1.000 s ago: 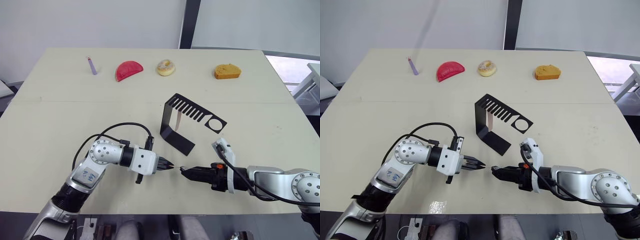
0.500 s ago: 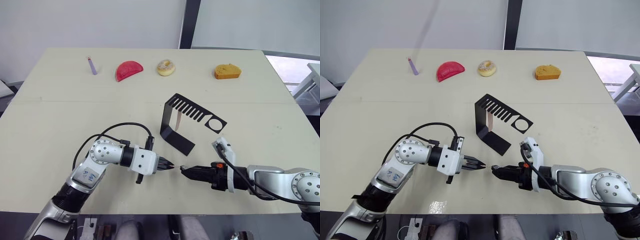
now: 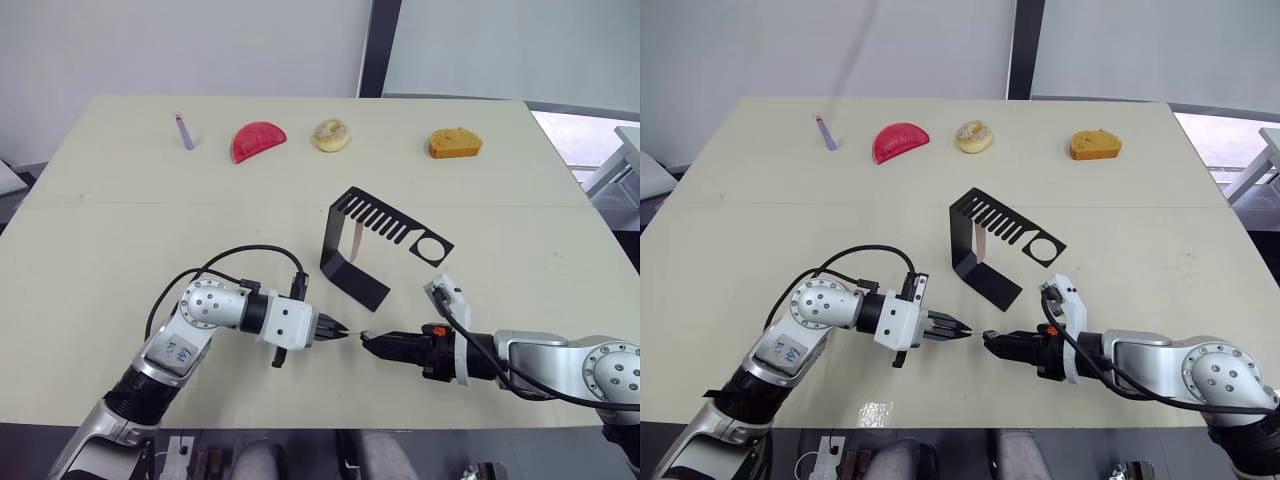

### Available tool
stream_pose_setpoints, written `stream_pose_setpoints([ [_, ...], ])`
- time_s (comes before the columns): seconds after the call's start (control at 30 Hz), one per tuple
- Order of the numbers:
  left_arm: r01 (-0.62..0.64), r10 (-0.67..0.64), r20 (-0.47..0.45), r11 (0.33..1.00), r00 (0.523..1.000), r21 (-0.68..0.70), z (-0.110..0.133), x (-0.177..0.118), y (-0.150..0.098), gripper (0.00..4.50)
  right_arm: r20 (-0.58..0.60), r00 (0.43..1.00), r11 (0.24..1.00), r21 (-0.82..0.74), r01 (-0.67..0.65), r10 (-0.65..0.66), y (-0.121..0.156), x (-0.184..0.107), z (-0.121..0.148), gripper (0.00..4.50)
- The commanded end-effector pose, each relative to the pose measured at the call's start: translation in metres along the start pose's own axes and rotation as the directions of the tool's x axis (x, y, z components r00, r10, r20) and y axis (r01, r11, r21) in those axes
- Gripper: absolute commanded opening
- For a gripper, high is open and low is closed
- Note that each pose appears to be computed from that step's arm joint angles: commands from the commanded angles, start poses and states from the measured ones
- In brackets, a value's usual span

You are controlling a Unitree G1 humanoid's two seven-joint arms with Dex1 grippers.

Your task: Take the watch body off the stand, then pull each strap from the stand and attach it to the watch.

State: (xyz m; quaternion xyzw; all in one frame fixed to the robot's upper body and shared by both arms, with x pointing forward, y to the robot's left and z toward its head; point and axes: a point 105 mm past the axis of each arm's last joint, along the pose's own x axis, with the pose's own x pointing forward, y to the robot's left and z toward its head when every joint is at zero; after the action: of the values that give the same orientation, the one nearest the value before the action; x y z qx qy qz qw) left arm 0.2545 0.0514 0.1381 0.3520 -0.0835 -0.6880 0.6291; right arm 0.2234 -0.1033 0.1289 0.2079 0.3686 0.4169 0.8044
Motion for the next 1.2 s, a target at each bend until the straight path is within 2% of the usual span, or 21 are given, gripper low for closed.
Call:
stream_pose_setpoints([
  [0.03, -0.003, 0.002, 0.02, 1.0, 1.0, 0.025, 0.0073, 0.0016, 0.0017, 0.0, 0.026, 0.999, 1.0, -0.016, -0.027, 0.027, 0.0063, -0.004, 0.0076, 1.6],
  [1.2, -0.013, 0.013, 0.02, 0.999, 1.0, 0.029, 0.0078, 0.0028, 0.0044, 0.0, 0.024, 0.999, 0.999, -0.023, -0.034, 0.035, 0.0082, -0.0041, 0.0088, 1.6],
])
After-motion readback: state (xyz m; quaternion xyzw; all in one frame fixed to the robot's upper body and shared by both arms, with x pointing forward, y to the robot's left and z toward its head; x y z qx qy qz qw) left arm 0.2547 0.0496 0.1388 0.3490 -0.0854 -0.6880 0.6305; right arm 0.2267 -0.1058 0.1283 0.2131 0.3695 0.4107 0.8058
